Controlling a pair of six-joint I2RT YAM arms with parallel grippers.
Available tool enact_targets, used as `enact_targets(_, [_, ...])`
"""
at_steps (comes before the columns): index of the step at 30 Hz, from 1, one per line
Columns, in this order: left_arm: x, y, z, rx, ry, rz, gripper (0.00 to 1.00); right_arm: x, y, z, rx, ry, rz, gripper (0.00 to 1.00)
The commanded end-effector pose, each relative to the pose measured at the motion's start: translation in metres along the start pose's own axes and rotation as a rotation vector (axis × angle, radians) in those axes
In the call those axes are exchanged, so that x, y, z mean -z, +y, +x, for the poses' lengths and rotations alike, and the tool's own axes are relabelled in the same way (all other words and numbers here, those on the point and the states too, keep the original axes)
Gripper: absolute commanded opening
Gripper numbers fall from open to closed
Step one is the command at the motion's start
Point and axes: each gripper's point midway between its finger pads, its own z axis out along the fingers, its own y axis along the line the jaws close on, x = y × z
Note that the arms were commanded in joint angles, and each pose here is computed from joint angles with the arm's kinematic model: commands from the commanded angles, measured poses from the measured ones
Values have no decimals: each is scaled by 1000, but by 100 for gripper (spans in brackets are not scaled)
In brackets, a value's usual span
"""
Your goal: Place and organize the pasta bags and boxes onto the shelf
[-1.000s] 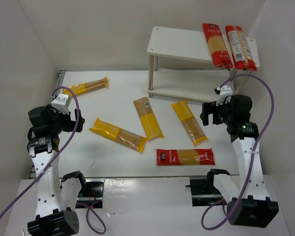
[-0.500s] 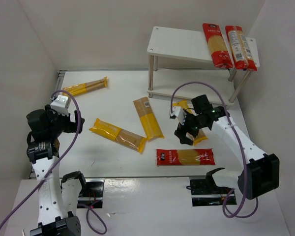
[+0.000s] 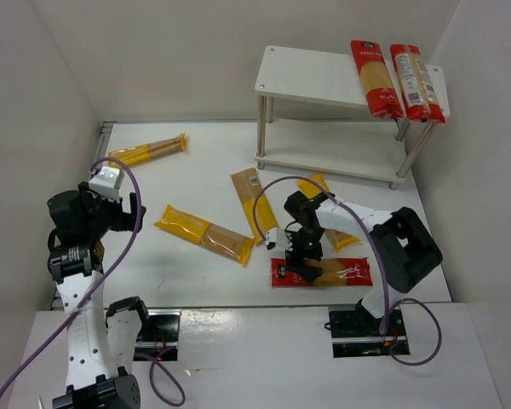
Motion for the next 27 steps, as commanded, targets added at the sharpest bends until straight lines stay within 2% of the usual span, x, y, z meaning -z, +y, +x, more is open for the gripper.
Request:
enact_targets(1, [-3, 7, -7, -33, -32, -21, 99, -4, -20, -1, 36, 42, 55, 100])
enact_targets(11, [-9, 10, -2, -21, -5, -23, 99, -23, -19, 5, 54, 137, 8, 100])
enact_targets(13, [-7, 10, -4, -25, -13, -25, 99, -26, -16, 5, 65, 180, 21, 97])
enact_targets(16, [-7, 10, -4, -25, -13, -25, 99, -34, -13, 1, 86, 221, 38, 75])
enact_targets(17, [-7, 10, -4, -25, -13, -25, 99, -37, -10, 1, 94, 231, 29, 56])
enact_targets(19, [-5, 9, -5, -29, -21, -28, 99, -42, -7, -1, 86, 240, 24, 35])
enact_targets(20, [-5, 9, -5, -29, -21, -28, 99, -46, -15, -5, 77, 234, 47, 12])
enact_targets(21, [-5, 9, -5, -29, -21, -28, 99, -49, -17, -10, 73, 227, 55, 2])
enact_targets(23, [-5, 9, -5, -29, -21, -28, 99, -51, -27, -18, 60, 207, 94, 0])
enact_targets(27, [-5, 8, -6, -29, -24, -19, 99, -39, -58, -65, -4, 79, 220, 0])
